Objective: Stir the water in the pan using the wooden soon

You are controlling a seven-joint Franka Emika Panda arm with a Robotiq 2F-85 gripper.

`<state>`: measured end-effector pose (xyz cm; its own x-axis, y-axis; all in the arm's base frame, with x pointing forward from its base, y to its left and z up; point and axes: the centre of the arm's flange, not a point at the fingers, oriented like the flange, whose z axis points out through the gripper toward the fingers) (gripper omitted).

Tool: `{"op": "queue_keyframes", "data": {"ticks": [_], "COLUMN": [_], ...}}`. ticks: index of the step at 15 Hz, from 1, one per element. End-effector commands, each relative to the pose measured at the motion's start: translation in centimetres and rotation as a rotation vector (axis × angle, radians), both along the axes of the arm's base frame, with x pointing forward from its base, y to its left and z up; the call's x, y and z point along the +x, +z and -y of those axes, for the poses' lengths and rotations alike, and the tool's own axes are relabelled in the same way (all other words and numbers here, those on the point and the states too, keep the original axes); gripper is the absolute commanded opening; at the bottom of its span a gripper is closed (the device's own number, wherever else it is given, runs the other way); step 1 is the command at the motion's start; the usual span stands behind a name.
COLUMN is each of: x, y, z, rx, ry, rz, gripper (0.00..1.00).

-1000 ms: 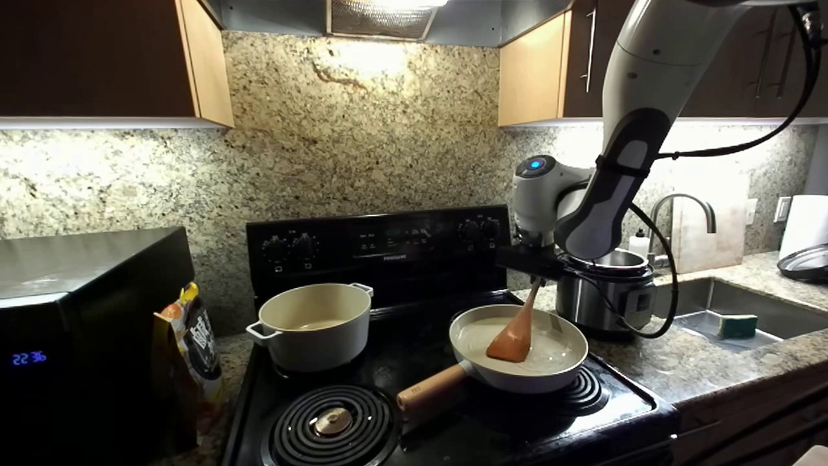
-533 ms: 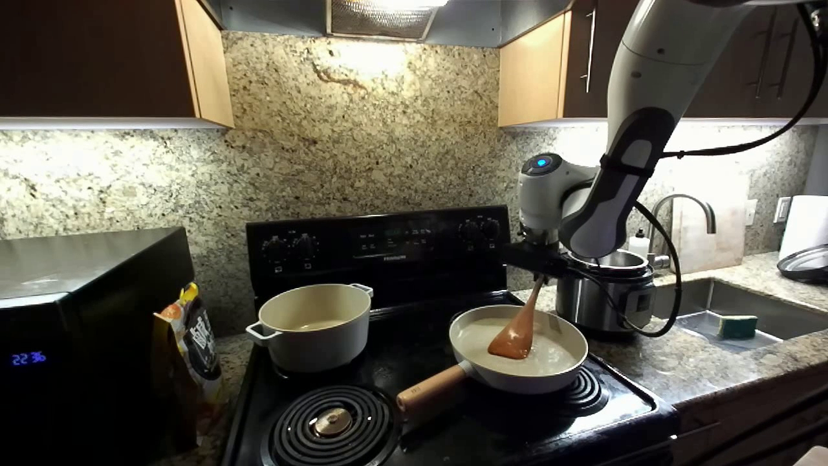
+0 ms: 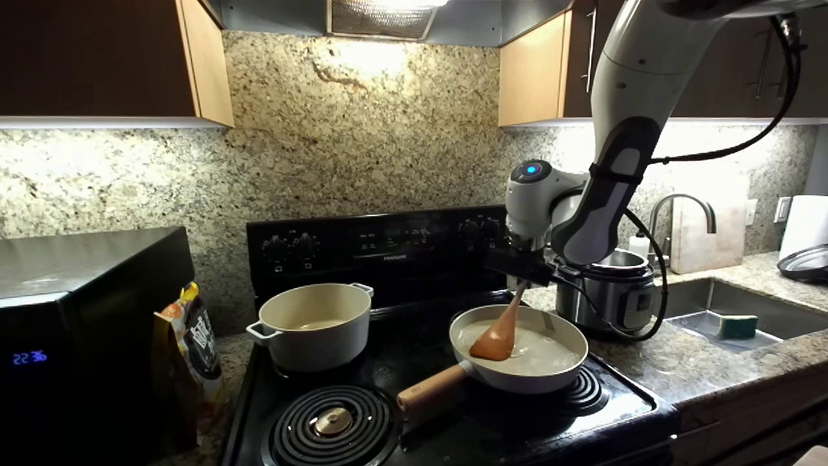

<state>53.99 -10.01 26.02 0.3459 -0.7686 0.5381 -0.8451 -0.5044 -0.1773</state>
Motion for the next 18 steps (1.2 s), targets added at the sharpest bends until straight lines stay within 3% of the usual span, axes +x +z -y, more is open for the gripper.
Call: {"op": "queue_keyframes", "data": {"ticks": [1,6,12,18], "x": [-1.9,-2.1,-1.7,-2.2], "y": [1.2,1.0,-1.0,0.3], "z": [2.4,4.5,2.3,4.1], "rx": [-0.025,-0.051,-0.076,-0.059], "ry": [-0.029,-0.037,0.009,-0.017], "rz": [0.042,0.022,-0.032,-0.022], "gripper": [0.05,0.05,0.05,0.05]}}
